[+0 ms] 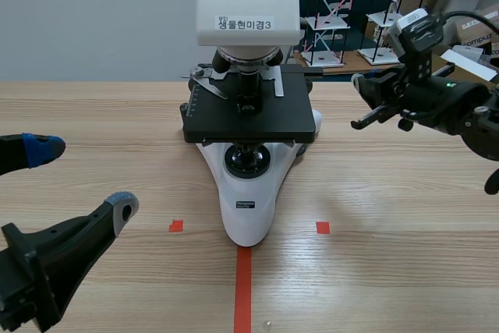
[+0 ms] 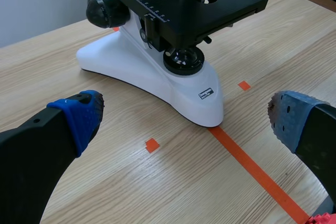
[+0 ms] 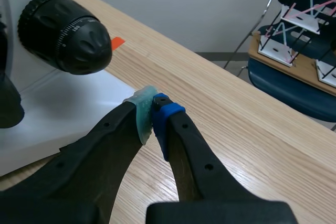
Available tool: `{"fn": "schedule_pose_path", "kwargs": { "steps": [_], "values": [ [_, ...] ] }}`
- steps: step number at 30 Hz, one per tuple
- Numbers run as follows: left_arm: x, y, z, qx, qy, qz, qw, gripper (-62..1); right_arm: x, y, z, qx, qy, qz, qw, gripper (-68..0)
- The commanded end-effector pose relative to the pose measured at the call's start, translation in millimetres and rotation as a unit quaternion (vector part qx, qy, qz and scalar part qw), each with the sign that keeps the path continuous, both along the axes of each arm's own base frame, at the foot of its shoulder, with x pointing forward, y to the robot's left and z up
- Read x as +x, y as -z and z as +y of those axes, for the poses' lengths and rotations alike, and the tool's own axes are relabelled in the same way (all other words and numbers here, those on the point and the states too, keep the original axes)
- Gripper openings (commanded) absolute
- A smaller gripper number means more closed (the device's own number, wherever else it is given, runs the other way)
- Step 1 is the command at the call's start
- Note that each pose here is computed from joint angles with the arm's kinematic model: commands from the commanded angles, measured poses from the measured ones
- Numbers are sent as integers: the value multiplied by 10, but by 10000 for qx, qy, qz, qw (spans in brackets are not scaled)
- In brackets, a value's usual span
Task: Point at the fine focus knob
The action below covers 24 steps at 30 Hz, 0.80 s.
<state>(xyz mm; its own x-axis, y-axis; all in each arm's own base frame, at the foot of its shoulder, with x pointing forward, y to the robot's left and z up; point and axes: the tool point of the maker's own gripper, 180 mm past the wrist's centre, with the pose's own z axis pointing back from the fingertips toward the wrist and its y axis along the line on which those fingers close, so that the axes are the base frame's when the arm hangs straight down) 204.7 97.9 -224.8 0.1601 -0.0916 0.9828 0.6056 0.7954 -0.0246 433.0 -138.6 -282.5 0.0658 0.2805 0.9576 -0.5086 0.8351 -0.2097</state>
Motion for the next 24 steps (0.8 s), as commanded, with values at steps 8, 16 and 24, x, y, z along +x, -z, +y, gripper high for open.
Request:
{"fn": "schedule_pose_path", "kwargs": {
  "steps": [8,16,24],
  "values": [
    [13,-91,-24,-109,9,-127,9999,14,96,-216,71,166,-37,-294,9994,-663],
    [13,-91,-24,-109,9,-127,9999,14,96,-216,70,165,-35,-295,9994,-663],
    [13,-91,-24,-109,9,-127,9999,14,96,-216,70,163,-36,-295,9994,-663]
  ]
}}
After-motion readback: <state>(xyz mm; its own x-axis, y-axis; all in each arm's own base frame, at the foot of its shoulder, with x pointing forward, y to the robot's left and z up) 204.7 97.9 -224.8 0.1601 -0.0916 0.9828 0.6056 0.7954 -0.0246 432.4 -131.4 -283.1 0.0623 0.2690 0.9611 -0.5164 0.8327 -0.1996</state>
